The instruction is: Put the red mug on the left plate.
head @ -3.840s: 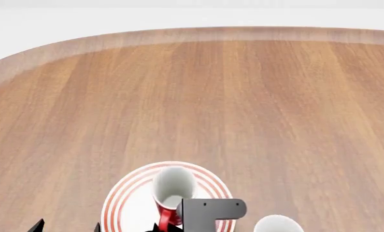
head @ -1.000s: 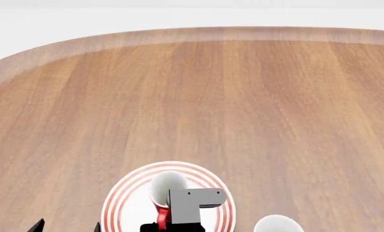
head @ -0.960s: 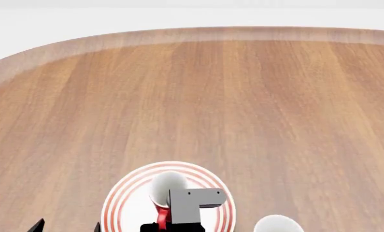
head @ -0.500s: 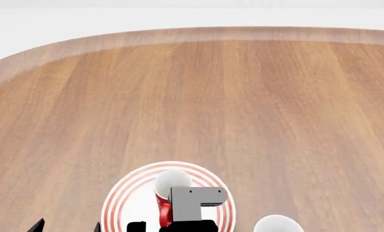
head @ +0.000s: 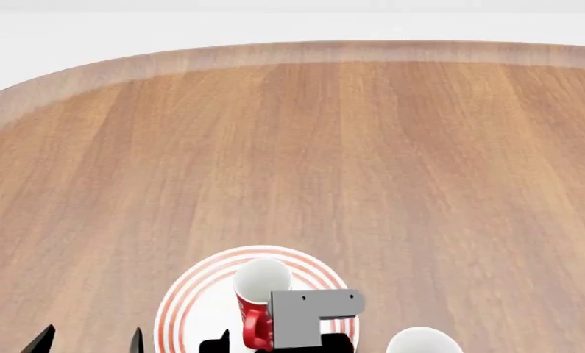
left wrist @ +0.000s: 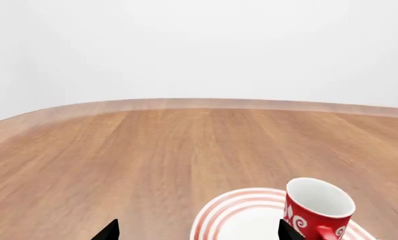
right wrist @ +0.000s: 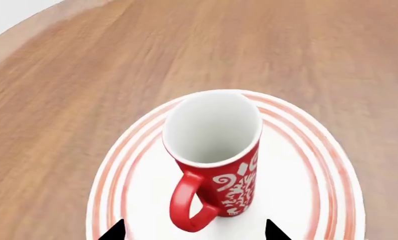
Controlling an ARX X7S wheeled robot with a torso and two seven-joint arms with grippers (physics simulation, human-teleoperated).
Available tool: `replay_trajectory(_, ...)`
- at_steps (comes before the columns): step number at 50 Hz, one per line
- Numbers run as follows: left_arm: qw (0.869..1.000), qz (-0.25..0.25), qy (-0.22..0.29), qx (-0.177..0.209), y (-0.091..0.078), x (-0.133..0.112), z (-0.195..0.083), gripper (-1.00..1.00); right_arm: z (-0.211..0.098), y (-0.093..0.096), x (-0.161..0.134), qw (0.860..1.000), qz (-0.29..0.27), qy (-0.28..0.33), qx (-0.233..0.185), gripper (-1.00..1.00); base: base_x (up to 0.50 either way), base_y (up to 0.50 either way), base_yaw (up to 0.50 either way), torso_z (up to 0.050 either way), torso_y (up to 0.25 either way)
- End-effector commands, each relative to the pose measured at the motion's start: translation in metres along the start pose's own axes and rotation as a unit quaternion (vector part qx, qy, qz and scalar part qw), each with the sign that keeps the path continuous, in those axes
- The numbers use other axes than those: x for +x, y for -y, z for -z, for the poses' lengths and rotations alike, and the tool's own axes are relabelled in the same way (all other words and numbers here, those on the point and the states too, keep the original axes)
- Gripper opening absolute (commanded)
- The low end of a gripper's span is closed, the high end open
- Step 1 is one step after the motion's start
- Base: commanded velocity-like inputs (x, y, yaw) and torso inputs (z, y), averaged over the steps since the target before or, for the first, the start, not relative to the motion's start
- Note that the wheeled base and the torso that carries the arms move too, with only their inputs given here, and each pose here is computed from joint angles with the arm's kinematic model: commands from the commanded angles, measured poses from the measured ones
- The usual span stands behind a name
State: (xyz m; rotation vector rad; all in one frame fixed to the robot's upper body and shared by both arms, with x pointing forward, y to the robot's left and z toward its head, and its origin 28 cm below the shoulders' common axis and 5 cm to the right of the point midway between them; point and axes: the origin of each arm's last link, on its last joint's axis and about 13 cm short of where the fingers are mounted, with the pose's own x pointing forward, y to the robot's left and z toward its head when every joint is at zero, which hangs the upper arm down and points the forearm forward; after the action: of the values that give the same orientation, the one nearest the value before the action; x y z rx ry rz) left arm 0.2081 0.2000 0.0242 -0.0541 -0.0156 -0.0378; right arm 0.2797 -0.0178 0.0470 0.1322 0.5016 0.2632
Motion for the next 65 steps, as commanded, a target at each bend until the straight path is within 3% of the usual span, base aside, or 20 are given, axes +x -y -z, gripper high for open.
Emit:
replay_trajectory(1,0.999,0.010,0.034,-0.008,0.006,-0.007,-0.027,1.00,-0.002,0.003,-0.020,0.999,0.018,0.037,-0.014,1.00,0.00,0.00,0.00,0.000,0.000)
replay_trajectory(6,0.998,0.002,0.060,0.017,0.005,-0.010,-0.044,1.00,-0.005,0.003,-0.028,0.998,0.024,0.057,-0.018,1.00,0.00,0.00,0.00,0.000,0.000)
replay_trajectory(12,0.998,-0.004,0.056,0.021,0.013,-0.016,-0.065,1.00,-0.012,0.007,-0.038,0.996,0.027,0.085,-0.012,1.00,0.00,0.00,0.00,0.000,0.000)
replay_trajectory(17,0.997,0.019,0.073,0.017,0.021,-0.025,-0.083,1.00,-0.016,0.009,-0.046,0.995,0.020,0.094,-0.003,1.00,0.00,0.00,0.00,0.000,0.000)
replay_trajectory(20,0.997,0.014,0.067,0.030,0.023,-0.026,-0.087,1.00,-0.018,0.008,-0.052,0.995,0.018,0.101,-0.005,1.00,0.00,0.00,0.00,0.000,0.000)
replay_trajectory(29,0.995,0.037,0.089,0.020,0.030,-0.036,-0.104,1.00,-0.026,0.004,-0.076,0.992,-0.002,0.129,-0.001,1.00,0.00,0.00,0.00,0.000,0.000)
replay_trajectory(36,0.996,0.035,0.076,0.024,0.033,-0.039,-0.113,1.00,-0.029,0.002,-0.093,0.987,-0.015,0.158,-0.002,1.00,0.00,0.00,0.00,0.000,0.000)
replay_trajectory(41,0.995,0.038,0.092,0.025,0.035,-0.046,-0.127,1.00,-0.032,0.002,-0.103,0.980,-0.014,0.196,-0.009,1.00,0.00,0.00,0.00,0.000,0.000)
replay_trajectory(65,0.990,0.059,0.126,0.021,0.043,-0.069,-0.156,1.00,-0.035,-0.002,-0.149,0.964,-0.033,0.263,-0.018,1.00,0.00,0.00,0.00,0.000,0.000)
